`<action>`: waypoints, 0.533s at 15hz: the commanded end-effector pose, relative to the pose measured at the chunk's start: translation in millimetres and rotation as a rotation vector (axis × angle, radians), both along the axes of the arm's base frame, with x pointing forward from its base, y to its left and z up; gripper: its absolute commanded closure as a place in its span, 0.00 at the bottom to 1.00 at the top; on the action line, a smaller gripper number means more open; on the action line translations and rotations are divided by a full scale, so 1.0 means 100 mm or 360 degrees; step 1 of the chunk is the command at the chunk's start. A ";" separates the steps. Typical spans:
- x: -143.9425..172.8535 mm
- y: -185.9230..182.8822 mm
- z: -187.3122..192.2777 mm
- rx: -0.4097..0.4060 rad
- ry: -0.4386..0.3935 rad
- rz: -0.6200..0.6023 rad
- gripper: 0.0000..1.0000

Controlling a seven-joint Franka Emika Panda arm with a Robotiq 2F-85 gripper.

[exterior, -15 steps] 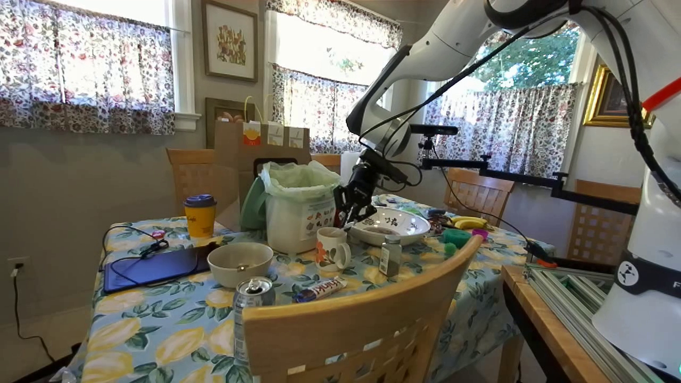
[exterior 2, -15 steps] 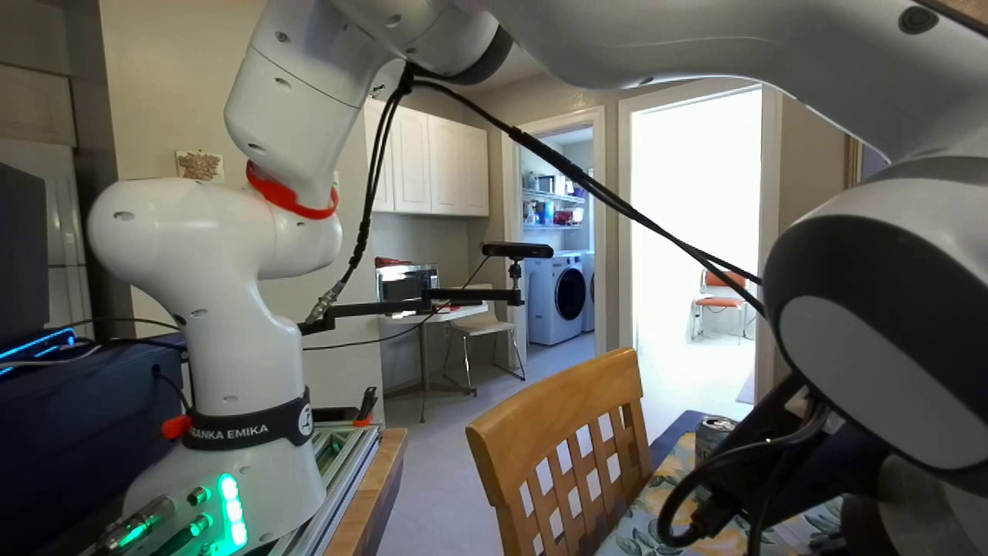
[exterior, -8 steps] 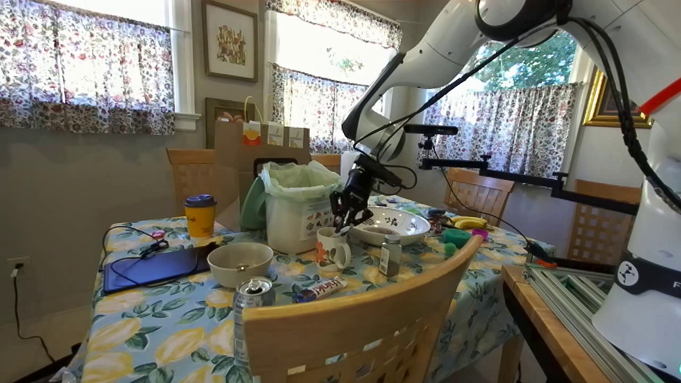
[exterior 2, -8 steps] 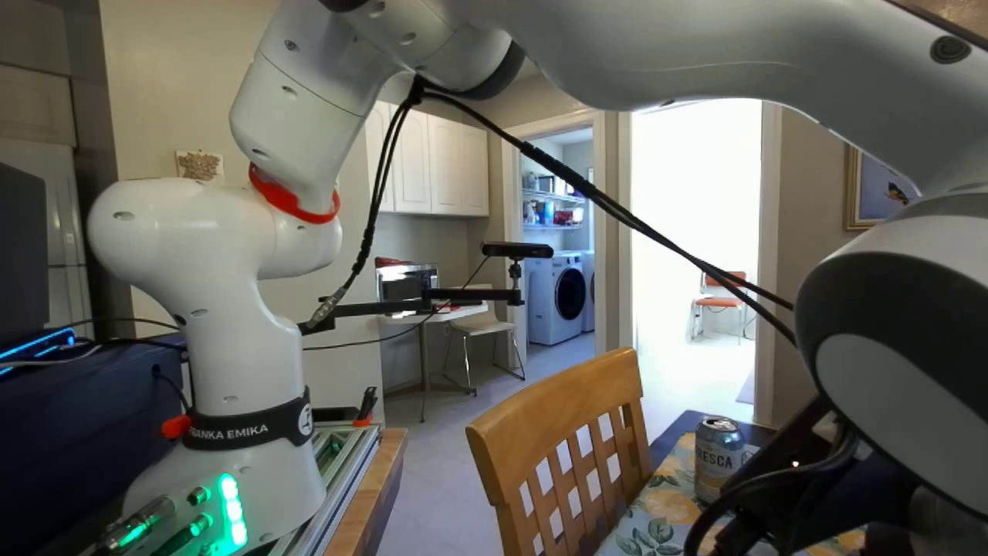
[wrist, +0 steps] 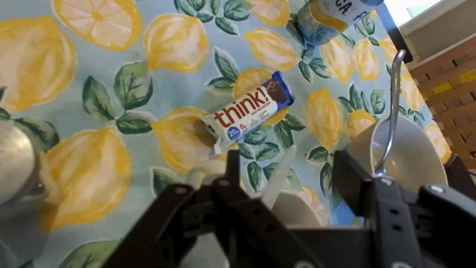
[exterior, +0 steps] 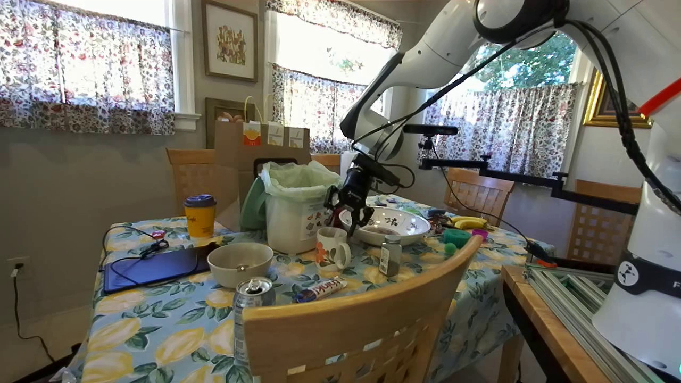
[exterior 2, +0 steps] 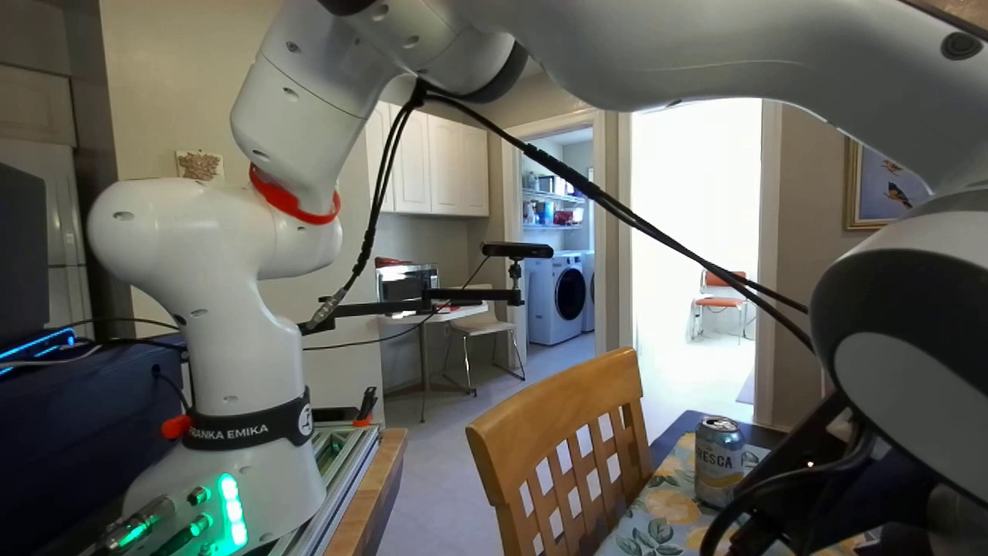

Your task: Cut the packet with the knife

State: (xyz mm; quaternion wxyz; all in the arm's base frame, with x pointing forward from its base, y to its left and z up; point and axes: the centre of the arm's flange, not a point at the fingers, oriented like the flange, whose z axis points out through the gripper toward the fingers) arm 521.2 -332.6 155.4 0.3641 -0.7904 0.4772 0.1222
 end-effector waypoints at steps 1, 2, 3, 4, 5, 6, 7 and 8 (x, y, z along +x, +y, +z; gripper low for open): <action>0.00 0.04 0.24 -0.0032 0.0016 0.0063 0.03; -0.03 0.11 0.34 -0.0048 0.0003 0.0104 0.00; -0.04 0.18 0.43 -0.0070 -0.0007 0.0159 0.00; -0.05 0.25 0.52 -0.0114 -0.0008 0.0208 0.00; -0.06 0.36 0.60 -0.0147 -0.0013 0.0269 0.00; -0.06 0.46 0.69 -0.0185 -0.0008 0.0319 0.00; -0.06 0.58 0.77 -0.0233 -0.0013 0.0386 0.00; -0.06 0.70 0.86 -0.0285 -0.0006 0.0449 0.00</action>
